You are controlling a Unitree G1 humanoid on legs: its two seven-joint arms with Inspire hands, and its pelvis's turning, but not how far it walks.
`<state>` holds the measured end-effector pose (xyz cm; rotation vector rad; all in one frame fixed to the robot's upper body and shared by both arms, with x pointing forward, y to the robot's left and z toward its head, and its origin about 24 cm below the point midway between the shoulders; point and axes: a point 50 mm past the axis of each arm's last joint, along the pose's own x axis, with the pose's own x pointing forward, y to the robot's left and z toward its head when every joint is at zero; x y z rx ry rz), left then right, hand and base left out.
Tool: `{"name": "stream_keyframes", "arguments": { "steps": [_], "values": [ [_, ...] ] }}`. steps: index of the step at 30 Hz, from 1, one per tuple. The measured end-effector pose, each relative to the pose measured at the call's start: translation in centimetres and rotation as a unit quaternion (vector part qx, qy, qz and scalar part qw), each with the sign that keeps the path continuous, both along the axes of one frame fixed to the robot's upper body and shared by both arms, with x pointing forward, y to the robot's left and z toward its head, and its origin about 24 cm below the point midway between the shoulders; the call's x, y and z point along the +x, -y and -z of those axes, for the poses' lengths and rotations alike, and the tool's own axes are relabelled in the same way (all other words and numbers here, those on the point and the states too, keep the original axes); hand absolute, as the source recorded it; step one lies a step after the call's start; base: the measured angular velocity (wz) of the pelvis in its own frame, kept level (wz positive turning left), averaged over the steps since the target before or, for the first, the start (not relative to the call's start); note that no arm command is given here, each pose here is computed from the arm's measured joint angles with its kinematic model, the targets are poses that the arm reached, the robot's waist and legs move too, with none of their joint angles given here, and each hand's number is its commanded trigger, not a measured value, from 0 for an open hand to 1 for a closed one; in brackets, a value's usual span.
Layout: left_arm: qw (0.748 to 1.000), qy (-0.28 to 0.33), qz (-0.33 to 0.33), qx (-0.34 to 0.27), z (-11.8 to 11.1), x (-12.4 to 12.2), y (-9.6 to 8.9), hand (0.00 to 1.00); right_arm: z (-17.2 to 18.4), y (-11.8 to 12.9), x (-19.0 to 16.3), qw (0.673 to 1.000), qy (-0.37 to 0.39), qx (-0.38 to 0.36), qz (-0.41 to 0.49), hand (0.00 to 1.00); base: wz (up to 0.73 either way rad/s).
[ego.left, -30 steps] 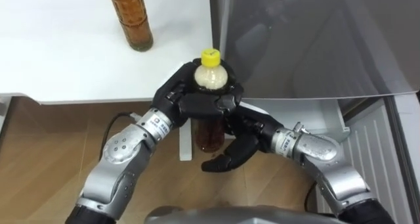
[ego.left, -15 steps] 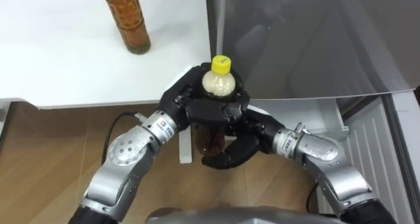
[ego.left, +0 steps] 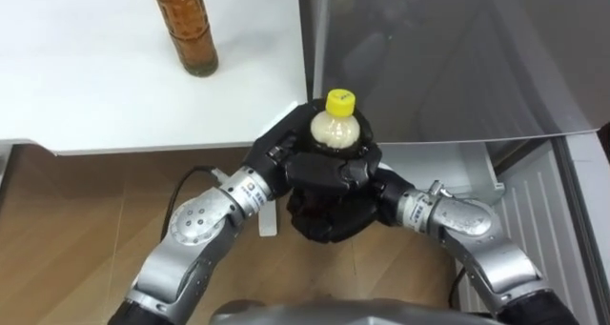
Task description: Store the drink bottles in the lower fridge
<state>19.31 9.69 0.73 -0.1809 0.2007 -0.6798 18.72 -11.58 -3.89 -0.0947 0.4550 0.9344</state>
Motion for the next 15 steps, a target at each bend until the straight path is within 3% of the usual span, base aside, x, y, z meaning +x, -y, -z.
{"name": "stream_keyframes", "arguments": {
  "steps": [15],
  "values": [
    [0.999, 0.030, -0.022, -0.010, -0.91, 0.33, -0.31, 0.00, 0.04, -0.46, -0.31, 0.999, -0.020, 0.039, 0.009, 1.00, 0.00]
  ]
}}
